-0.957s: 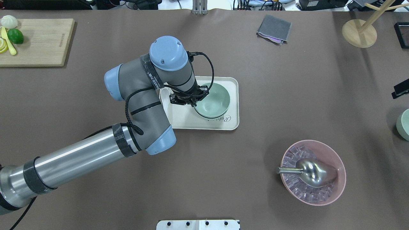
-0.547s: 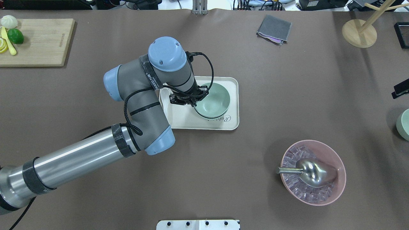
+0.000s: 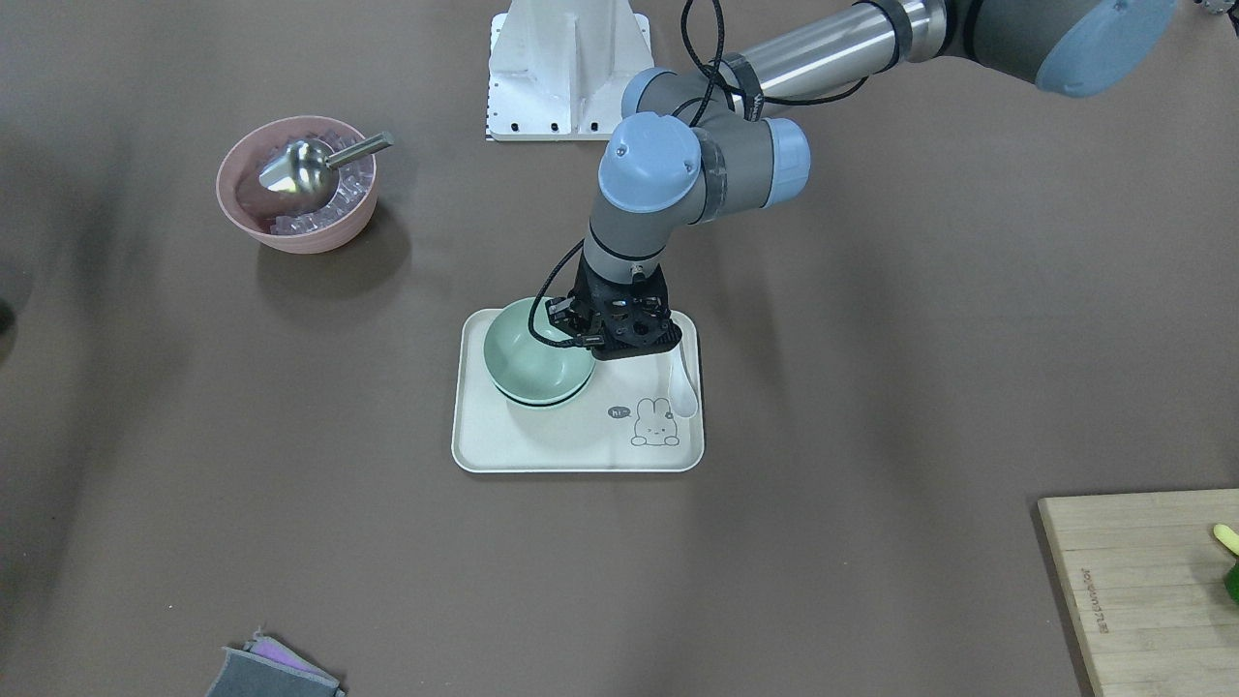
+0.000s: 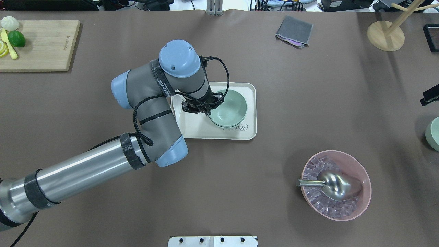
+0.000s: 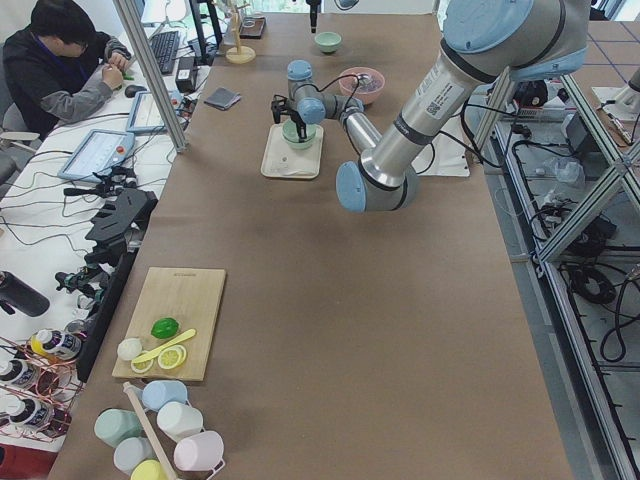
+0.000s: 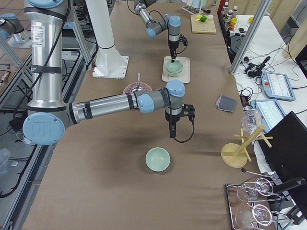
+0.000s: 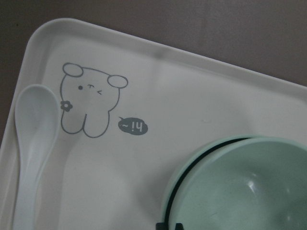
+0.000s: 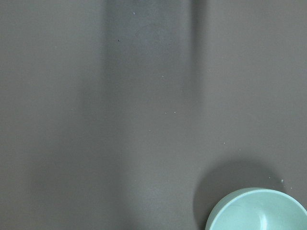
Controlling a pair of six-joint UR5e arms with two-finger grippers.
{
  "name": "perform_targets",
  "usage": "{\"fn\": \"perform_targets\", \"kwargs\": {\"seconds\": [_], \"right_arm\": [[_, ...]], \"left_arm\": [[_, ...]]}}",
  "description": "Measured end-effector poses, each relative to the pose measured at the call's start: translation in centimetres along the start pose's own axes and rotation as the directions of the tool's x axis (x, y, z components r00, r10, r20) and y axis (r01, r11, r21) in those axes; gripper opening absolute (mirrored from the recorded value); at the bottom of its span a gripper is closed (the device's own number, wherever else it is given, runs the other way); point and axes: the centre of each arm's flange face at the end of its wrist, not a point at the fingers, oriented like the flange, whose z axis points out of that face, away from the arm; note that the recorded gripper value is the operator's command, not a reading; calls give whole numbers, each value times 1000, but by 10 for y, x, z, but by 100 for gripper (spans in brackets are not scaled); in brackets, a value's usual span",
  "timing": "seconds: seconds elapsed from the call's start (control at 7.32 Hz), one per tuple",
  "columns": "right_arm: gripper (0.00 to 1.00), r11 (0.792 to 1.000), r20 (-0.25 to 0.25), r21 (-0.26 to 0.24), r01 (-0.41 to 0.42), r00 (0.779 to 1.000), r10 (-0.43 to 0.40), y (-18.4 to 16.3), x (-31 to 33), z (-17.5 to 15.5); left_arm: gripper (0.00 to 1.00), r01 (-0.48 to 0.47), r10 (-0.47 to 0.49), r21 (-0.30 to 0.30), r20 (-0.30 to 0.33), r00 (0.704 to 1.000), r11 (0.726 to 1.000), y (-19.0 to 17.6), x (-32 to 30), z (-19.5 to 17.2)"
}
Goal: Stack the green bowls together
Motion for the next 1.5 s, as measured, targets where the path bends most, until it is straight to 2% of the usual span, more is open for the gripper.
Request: {"fn": "perform_targets", "kwargs": {"seconds": [1.5], "right_arm": [[100, 1000, 0, 1, -1, 1000, 1, 0, 0, 0]], "left_arm": [[0, 2, -2, -2, -3, 1000, 1000, 2, -1, 4]]}}
